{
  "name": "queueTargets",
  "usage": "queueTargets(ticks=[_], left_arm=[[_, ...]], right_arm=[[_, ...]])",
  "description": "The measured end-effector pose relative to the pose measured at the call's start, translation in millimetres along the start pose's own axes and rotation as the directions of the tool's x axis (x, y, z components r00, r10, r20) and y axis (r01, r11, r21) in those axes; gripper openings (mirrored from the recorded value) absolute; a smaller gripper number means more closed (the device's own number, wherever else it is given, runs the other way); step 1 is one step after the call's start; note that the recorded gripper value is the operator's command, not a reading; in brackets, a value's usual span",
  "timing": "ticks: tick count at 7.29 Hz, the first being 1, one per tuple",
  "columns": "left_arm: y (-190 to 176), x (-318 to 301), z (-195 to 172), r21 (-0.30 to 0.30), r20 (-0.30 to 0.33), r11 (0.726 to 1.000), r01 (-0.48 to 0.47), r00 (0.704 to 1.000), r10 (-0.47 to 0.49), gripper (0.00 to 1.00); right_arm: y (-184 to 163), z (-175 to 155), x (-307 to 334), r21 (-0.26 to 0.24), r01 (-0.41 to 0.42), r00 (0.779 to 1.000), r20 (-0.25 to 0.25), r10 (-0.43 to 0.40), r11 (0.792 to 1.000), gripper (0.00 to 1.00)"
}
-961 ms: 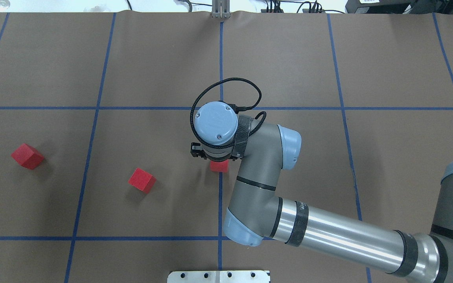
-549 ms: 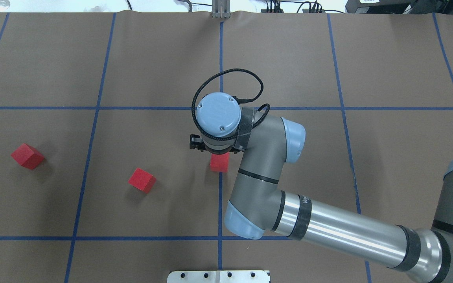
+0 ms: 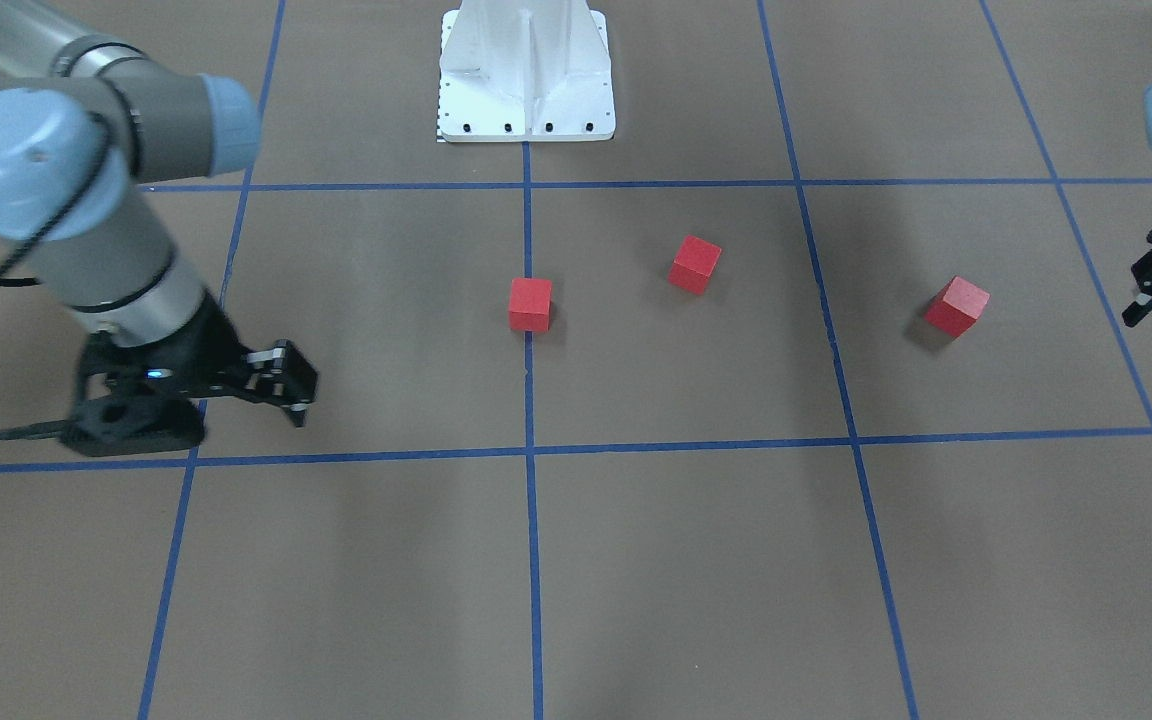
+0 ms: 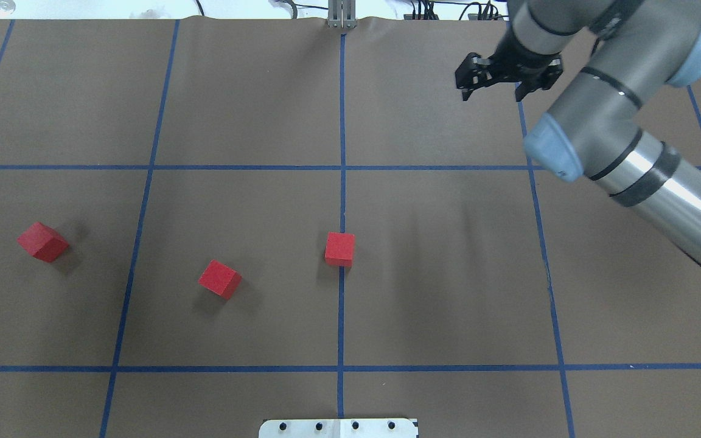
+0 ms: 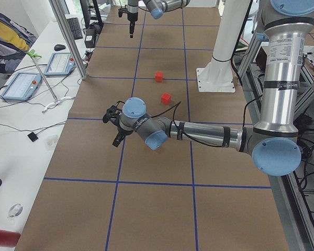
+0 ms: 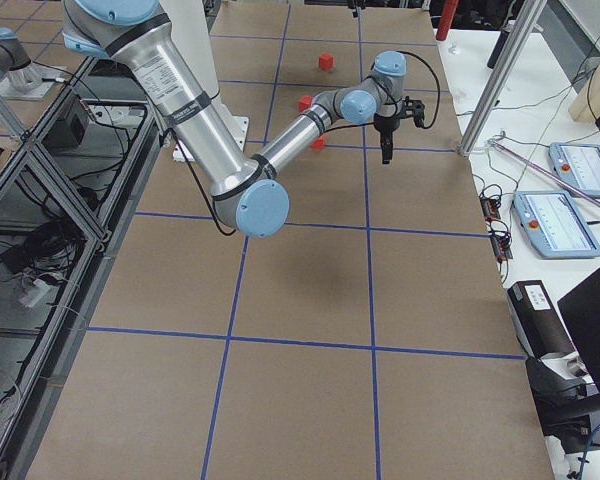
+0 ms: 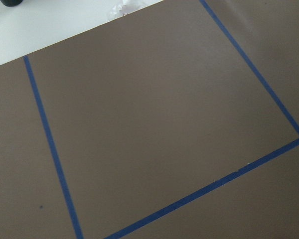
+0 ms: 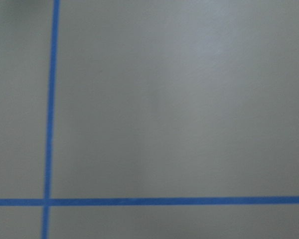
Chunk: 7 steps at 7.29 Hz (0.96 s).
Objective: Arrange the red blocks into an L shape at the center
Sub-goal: 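Open the right gripper and lift it away while the left gripper reaches for a cube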
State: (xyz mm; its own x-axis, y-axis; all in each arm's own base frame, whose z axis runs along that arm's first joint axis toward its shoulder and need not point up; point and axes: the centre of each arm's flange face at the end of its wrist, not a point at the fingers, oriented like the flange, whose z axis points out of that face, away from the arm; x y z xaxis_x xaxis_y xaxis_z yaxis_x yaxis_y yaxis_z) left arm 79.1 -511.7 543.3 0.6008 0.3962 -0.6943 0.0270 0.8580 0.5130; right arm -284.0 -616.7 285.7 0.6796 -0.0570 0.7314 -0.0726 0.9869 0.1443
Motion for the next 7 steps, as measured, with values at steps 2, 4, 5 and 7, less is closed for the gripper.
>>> queueTargets(ticks=[2, 4, 5, 7], left_arm=[[42, 22, 28, -0.030, -0.053, 1.000, -0.001, 0.999, 0.000, 1.00], [69, 52, 63, -0.050, -0.050, 0.996, -0.075, 0.996, 0.072, 1.00], [82, 64, 78, -0.061, -0.039, 0.992, -0.107, 0.994, 0.105, 1.00], [100, 75, 94, -0.115, -0.048, 0.986, -0.120, 0.992, 0.115, 1.00]], right_arm=[[-2, -20, 121, -0.004, 0.075, 0.997, -0.034, -0.075, 0.997, 0.99], [6, -28, 190, -0.015, 0.122, 0.991, -0.051, -0.122, 0.992, 0.99], [10, -28, 206, -0.019, 0.133, 0.989, -0.057, -0.134, 0.991, 0.99], [13, -27, 216, -0.023, 0.137, 0.988, -0.064, -0.138, 0.990, 0.99]])
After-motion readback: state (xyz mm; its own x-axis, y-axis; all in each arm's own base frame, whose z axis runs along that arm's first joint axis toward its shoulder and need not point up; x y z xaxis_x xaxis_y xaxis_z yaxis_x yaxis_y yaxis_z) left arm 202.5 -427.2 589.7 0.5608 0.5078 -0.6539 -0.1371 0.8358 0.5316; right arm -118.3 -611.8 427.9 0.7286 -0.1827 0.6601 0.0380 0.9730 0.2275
